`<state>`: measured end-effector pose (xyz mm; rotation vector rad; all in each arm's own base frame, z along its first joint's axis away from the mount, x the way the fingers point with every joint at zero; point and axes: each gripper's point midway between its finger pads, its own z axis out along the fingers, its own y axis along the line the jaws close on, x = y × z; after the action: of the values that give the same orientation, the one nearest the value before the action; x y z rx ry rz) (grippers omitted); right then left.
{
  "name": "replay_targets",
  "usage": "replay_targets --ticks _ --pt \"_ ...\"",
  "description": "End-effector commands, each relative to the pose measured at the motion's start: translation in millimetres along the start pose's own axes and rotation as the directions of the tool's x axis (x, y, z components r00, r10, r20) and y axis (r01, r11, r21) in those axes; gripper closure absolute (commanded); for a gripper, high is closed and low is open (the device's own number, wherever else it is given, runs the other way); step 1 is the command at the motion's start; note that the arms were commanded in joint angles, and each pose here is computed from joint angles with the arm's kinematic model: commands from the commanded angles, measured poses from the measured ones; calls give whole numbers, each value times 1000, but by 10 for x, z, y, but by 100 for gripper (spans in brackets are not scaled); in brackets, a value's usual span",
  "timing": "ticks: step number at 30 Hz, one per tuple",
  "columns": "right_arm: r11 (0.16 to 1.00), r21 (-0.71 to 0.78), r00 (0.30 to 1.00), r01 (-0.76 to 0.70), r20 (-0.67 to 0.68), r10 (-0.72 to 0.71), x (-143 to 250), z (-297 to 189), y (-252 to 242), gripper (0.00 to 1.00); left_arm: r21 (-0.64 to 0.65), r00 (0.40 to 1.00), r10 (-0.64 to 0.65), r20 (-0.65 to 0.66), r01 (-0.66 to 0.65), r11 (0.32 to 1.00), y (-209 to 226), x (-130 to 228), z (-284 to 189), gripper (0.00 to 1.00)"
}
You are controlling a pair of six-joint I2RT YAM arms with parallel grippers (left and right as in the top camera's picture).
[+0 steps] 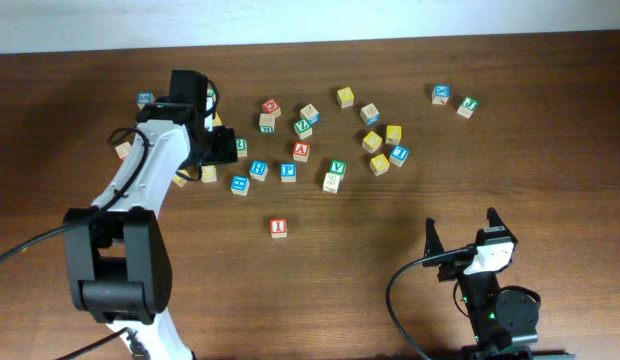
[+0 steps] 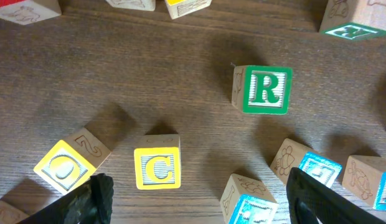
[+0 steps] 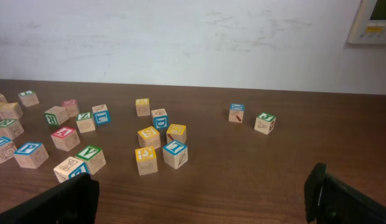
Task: Spell out ICRA
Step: 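Move the left gripper to the yellow C block, then grasp the yellow C block with the left gripper and lift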
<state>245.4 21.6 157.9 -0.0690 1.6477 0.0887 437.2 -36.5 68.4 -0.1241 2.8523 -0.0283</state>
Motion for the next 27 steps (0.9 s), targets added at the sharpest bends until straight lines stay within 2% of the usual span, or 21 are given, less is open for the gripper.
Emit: replay_targets --ticks 1,10,17,21,27 --pt "1000 16 1000 5 -3 -5 26 1 -33 2 -16 1000 13 -17 -14 1000 42 38 53 22" --pt "1000 16 1000 5 -3 -5 26 1 -33 2 -35 1000 15 -20 -16 999 78 52 114 23" --pt "1000 16 1000 5 -3 -5 26 1 -33 2 -74 996 -19 -82 13 997 288 146 379 21" --pt "1000 16 1000 5 -3 -5 26 1 -33 2 -18 997 27 -71 -28 999 193 109 398 26" --pt "1000 16 1000 5 -3 -5 26 1 -33 2 -15 997 25 -71 -26 1000 186 110 399 30"
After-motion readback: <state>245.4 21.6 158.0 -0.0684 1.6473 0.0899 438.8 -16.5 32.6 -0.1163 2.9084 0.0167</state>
